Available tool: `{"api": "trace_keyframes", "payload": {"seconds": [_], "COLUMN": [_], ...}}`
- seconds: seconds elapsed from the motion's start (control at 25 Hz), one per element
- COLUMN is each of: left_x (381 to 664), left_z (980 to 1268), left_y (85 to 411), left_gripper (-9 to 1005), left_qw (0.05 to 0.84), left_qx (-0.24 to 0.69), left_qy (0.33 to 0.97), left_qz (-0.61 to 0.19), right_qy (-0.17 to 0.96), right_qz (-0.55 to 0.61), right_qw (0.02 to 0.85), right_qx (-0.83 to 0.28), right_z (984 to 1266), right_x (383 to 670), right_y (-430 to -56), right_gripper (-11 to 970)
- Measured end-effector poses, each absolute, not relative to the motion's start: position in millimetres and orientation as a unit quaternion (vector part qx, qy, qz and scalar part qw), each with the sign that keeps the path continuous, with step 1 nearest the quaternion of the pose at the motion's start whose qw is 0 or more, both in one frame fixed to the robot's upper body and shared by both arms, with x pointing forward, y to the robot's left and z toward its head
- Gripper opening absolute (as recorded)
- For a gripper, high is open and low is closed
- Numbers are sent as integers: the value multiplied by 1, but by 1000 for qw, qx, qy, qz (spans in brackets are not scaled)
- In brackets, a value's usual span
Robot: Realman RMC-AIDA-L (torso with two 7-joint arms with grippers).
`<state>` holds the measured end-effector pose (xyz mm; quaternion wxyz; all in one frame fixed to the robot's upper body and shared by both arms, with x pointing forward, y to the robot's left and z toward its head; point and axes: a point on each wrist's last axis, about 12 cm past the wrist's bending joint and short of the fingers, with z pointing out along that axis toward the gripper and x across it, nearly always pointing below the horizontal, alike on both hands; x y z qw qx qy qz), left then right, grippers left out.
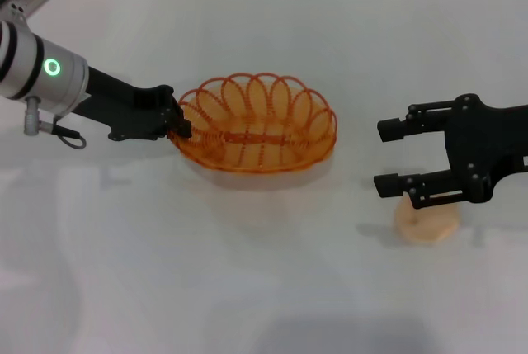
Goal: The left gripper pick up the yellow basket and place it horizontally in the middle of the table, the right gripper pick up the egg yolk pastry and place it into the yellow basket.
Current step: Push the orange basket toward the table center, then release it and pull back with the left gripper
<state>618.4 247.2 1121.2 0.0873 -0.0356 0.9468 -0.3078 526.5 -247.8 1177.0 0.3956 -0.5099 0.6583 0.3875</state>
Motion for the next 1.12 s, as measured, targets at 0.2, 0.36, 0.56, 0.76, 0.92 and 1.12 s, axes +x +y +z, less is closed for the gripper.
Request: {"api": "trace_keyframes", "payload": {"seconds": [0.2,0.36,0.56,0.76,0.92,1.12], "left_x": [618,619,619,619,619,618], "left_z": [1118,1117,1116,1113,1111,1110], "left_y": [248,248,245,242,239,237], "left_gripper": [82,82,82,82,83,83], "left_qw": [87,90,89,88,87,85], "left_qx": [-39,-39,-37,-36,-34,-31], "left_qy": [947,947,948,947,946,946], "left_qz": [-306,-304,-305,-306,-310,-311], "right_qy": [658,658,657,657,659,662], "right_qz": [389,389,391,391,389,388], "right_qw": [394,394,392,391,391,391], "right_qx": [-510,-511,-512,-512,-512,-508], "right_z": [1176,1177,1176,1176,1175,1172], "right_x": [526,526,526,526,527,528], "right_y": [-248,-248,-247,-247,-247,-248], "right_gripper": [724,724,724,723,723,724]}}
